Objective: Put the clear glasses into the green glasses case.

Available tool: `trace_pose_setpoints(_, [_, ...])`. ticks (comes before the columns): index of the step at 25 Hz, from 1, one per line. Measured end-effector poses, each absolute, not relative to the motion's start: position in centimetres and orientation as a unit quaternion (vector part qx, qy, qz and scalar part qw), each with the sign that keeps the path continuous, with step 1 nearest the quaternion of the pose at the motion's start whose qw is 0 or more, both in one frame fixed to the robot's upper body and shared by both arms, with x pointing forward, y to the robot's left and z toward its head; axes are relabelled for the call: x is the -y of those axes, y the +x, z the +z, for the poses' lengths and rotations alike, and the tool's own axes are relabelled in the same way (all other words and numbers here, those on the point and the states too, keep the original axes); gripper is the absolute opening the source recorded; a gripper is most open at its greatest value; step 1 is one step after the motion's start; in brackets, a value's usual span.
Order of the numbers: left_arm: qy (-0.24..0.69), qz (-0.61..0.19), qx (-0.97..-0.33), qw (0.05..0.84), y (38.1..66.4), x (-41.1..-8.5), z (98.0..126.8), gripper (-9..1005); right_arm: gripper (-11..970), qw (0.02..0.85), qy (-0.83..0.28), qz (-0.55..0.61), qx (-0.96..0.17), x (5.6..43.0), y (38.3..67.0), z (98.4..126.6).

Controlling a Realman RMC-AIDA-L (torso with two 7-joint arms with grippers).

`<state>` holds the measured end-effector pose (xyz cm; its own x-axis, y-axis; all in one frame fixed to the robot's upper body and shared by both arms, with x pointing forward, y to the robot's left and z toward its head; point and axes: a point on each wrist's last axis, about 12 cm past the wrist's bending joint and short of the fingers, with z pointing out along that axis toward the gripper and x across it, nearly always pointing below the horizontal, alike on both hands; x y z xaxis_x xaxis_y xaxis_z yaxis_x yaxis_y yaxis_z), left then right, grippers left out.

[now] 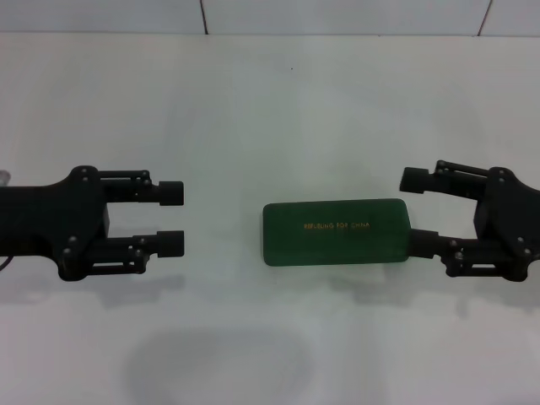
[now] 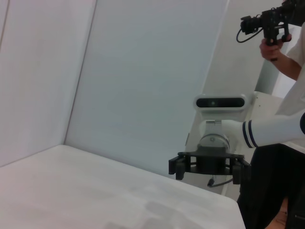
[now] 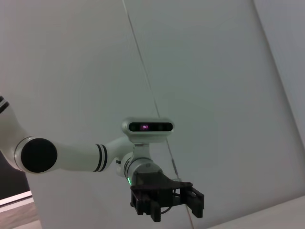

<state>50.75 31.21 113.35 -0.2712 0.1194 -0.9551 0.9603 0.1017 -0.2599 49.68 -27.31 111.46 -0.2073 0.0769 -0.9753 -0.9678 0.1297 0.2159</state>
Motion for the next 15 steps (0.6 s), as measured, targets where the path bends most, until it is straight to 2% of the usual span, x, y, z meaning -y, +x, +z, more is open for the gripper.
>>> trace_pose_setpoints(3, [0.436, -0.507, -0.617, 0.414, 50.6, -31.3, 113.2, 640, 802, 0.487, -0.398, 0.532, -0.566, 26.9, 49.9, 111.5])
trace_pose_setpoints(15, [0.416, -0.516, -0.625, 0.412, 50.9, -31.3, 113.7, 641, 802, 0.473, -0.401, 0.546, -0.564, 25.7, 50.3, 111.0])
